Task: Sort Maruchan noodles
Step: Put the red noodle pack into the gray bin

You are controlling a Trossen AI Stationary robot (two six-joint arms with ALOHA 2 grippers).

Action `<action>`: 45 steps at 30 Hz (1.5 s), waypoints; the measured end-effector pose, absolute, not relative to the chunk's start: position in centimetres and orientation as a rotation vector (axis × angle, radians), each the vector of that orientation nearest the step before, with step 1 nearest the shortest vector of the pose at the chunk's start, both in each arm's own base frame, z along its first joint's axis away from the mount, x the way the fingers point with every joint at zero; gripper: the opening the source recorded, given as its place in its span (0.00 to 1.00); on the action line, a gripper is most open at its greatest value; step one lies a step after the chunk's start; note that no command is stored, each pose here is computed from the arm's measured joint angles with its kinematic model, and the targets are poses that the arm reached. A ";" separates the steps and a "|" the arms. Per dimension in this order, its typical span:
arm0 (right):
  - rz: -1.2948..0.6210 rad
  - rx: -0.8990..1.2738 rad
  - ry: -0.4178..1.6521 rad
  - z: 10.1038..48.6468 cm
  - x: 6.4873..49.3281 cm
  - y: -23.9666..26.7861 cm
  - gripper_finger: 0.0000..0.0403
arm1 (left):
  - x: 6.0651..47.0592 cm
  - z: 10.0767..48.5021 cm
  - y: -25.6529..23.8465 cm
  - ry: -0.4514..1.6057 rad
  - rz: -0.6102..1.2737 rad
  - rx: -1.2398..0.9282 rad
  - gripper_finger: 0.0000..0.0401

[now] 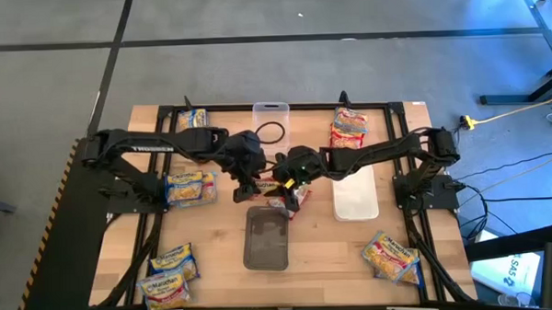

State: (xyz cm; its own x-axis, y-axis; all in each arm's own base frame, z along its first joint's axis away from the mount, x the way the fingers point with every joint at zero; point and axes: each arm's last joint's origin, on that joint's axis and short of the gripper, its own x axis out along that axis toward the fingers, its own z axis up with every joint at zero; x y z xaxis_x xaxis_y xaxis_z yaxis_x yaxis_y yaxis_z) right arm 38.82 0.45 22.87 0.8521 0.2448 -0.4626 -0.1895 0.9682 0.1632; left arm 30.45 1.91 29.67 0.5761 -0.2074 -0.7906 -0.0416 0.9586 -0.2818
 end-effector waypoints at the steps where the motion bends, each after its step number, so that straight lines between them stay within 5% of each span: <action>1: 0.229 0.112 0.494 22.9 38.9 0.5 0.27 | 30.5 29.6 1.8 0.959 -0.099 -0.280 0.62; 8: 0.227 0.114 0.494 23.0 38.8 0.4 0.29 | 30.7 29.3 1.2 0.971 -0.064 -0.229 0.45; 17: 0.237 0.122 0.564 23.9 38.0 0.5 0.46 | 30.5 29.2 1.2 0.987 -0.059 -0.225 0.22; 29: 0.209 0.196 0.945 27.1 30.6 5.3 0.54 | 29.4 31.0 -3.1 0.919 -0.088 -0.167 0.20; 45: 0.033 0.242 0.859 20.5 26.3 13.9 0.53 | 32.9 25.5 -7.5 1.032 -0.028 -0.127 0.20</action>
